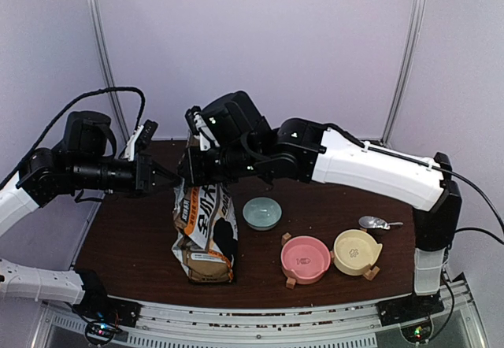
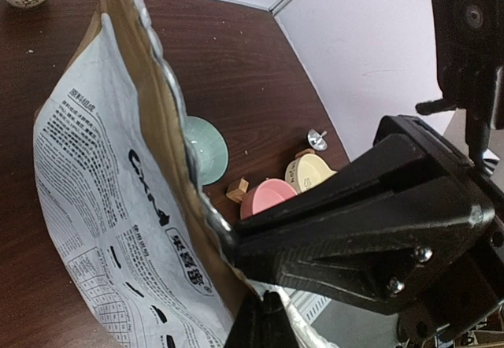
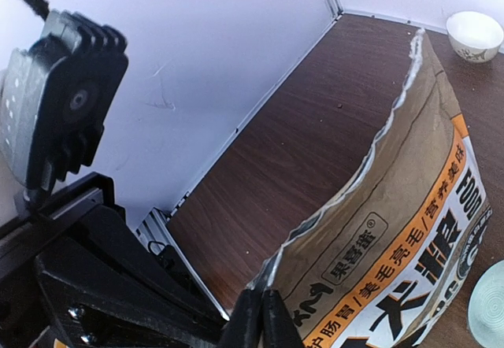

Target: Serve the pet food

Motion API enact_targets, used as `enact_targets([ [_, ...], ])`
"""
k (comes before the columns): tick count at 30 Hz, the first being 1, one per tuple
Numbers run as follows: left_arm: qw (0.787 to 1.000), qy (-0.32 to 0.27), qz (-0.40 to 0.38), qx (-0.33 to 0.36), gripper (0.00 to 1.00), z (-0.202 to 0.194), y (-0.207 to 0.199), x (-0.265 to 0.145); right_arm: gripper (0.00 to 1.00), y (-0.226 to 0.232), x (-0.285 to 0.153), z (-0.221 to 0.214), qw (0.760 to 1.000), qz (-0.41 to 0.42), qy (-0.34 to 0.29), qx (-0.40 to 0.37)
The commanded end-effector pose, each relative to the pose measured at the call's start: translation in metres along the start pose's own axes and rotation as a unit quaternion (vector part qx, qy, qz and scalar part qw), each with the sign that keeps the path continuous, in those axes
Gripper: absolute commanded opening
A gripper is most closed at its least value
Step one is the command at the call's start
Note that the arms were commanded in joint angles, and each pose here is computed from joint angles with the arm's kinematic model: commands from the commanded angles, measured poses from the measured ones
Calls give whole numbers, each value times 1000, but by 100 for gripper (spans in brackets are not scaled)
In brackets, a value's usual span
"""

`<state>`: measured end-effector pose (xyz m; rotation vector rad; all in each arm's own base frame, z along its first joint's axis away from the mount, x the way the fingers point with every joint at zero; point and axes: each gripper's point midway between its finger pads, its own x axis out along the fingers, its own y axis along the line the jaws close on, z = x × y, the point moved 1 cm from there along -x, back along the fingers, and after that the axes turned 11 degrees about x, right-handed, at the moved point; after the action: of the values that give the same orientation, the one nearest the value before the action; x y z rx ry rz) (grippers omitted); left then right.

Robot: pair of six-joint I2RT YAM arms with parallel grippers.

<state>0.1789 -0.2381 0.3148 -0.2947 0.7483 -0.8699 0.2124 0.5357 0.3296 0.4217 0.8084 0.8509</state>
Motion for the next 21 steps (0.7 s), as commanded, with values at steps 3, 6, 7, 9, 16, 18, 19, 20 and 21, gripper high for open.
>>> enact_targets([
  [3,999,-11,0,30,0,5,-2,3,0,-6,9,-11,999,-10,30,-13],
  [6,1000,-10,15,20,0,3,5,6,0,-13,5,-8,999,-32,21,-28],
  [7,1000,-8,22,16,0,1,8,7,0,-17,3,-6,998,-41,17,-34],
  [9,999,-5,36,11,0,-1,13,7,0,-22,-2,-4,997,-58,8,-43],
  [16,997,-21,79,5,0,1,27,-3,0,-44,-15,3,990,-123,-14,-67],
  [18,996,-26,81,2,0,1,27,-5,0,-50,-19,4,988,-135,-18,-68],
  [19,996,-27,81,1,0,1,27,-5,0,-50,-20,4,988,-136,-19,-68],
  [20,996,-28,81,0,0,1,27,-6,0,-51,-22,5,988,-137,-21,-66],
  [21,996,-30,80,-1,0,1,27,-8,0,-51,-23,6,988,-136,-23,-66],
])
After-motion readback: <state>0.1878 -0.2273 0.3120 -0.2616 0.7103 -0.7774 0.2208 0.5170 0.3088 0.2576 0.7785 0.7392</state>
